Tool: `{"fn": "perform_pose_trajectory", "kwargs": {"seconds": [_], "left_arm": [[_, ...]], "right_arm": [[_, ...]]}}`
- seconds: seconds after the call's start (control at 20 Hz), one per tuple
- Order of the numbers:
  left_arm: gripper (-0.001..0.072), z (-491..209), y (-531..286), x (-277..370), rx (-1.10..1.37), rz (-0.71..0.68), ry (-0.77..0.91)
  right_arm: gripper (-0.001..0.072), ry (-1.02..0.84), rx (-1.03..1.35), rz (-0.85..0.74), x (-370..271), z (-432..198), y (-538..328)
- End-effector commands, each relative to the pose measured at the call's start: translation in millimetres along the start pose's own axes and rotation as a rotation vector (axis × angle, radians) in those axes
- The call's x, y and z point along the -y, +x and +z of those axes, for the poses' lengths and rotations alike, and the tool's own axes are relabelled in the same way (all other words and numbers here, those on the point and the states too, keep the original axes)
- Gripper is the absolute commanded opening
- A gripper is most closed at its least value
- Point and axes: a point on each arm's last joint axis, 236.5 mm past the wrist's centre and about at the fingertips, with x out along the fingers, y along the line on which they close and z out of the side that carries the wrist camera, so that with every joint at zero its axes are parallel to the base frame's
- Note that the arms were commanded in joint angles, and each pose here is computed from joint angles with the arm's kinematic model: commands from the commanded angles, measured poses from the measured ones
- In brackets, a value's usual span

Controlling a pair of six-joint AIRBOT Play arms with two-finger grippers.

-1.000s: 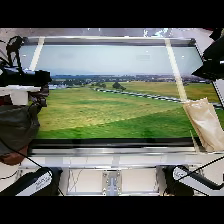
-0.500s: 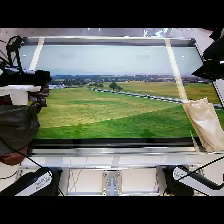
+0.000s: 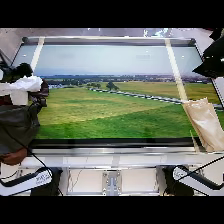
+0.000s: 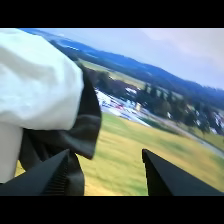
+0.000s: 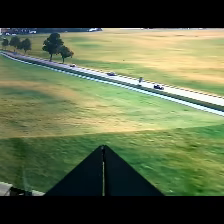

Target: Fold the shirts.

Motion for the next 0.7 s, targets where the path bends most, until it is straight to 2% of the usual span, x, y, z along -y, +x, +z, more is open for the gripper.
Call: {"fn": "perform_pose_trajectory", "kwargs": {"seconds": [0.0,0.2,0.35,0.65], "left_arm": [[0.0668,9,52,-72,0.038,0.036,-0.403],[0.0668,-25,114,-102,-0.053,-0.037,-0.734],[0.0668,-45,141,-106,-0.088,-0.044,-0.802],[0.0662,-42,167,-111,-0.025,-0.071,-0.935]], "right_arm": [[0.0019,0.027,0.014,0.01,-3,3,0],[0.0019,0.105,0.068,0.09,-21,17,-2],[0.0019,0.115,0.138,0.192,-43,35,-7],[0.002,0.137,0.257,0.26,-56,63,-16]]}}
